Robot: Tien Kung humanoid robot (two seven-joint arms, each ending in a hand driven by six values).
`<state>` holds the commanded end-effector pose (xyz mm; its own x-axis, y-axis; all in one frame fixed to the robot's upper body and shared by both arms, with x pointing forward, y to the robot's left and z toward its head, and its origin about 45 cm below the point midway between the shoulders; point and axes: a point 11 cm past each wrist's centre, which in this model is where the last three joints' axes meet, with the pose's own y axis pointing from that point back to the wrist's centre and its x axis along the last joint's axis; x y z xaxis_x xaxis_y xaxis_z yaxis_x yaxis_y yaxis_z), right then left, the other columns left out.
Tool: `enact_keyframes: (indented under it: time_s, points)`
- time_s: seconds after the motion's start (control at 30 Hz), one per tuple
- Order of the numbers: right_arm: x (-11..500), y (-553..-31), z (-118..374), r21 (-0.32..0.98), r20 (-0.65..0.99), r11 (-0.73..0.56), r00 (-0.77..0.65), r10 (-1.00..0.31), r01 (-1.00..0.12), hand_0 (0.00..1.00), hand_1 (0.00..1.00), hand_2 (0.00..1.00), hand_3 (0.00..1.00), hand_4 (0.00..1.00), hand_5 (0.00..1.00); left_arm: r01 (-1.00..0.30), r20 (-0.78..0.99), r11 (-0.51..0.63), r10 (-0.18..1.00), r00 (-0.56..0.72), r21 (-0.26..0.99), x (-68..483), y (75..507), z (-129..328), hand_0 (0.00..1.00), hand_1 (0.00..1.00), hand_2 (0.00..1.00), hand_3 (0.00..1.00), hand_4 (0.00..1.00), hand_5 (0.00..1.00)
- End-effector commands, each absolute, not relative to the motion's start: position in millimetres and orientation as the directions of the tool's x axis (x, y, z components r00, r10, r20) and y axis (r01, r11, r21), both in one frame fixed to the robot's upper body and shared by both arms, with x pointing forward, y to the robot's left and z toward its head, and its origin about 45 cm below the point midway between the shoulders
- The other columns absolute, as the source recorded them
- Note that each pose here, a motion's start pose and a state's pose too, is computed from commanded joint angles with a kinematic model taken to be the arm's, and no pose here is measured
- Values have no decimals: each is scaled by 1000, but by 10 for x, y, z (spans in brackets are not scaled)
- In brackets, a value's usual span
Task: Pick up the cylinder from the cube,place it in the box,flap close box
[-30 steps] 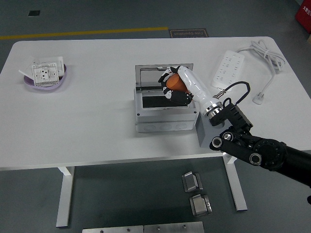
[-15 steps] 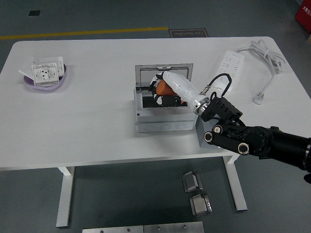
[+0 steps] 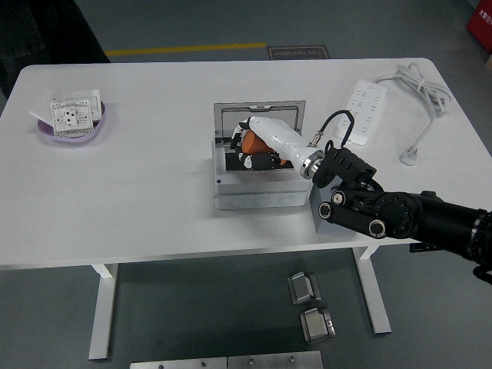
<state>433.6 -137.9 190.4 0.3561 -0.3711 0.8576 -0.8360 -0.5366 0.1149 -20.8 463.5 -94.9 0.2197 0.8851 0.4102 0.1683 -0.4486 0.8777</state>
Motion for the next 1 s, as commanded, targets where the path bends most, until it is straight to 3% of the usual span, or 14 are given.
enact_keyframes:
  time_s: [0.1,0.13,0.3,0.33,0.5,0.53,1.0]
  points:
    - [4330,-1377,1887,122,866,-541,356,-352,-832,196,330,511,621,82,112,166,408,-446,886,220,879,-200,4625,-953,690,698,660,653,552,373]
    - [4328,-1377,1884,122,868,-542,355,-348,-831,490,582,645,800,427,117,166,408,-446,886,220,879,-199,4624,-954,691,697,659,652,552,373]
    - [4333,-1379,1890,119,877,-544,345,-335,-831,490,582,645,800,427,117,165,408,-447,885,223,879,-194,4627,-952,691,697,659,652,552,373]
    - [4334,-1379,1891,119,878,-544,344,-332,-830,749,718,765,930,638,32,165,408,-447,885,223,879,-191,4626,-952,691,697,660,652,550,370]
    - [4334,-1374,1888,123,878,-547,347,-328,-828,749,718,765,930,638,32,162,404,-443,886,226,882,-183,4609,-959,691,697,660,652,550,370]
    - [4334,-1373,1886,124,878,-547,348,-328,-828,835,757,802,962,681,26,161,404,-443,887,226,882,-183,4605,-961,691,697,659,652,550,370]
    - [4307,-1387,1906,107,862,-547,352,-366,-830,846,759,795,967,713,61,158,397,-436,889,230,886,-192,4576,-973,690,696,645,653,549,369]
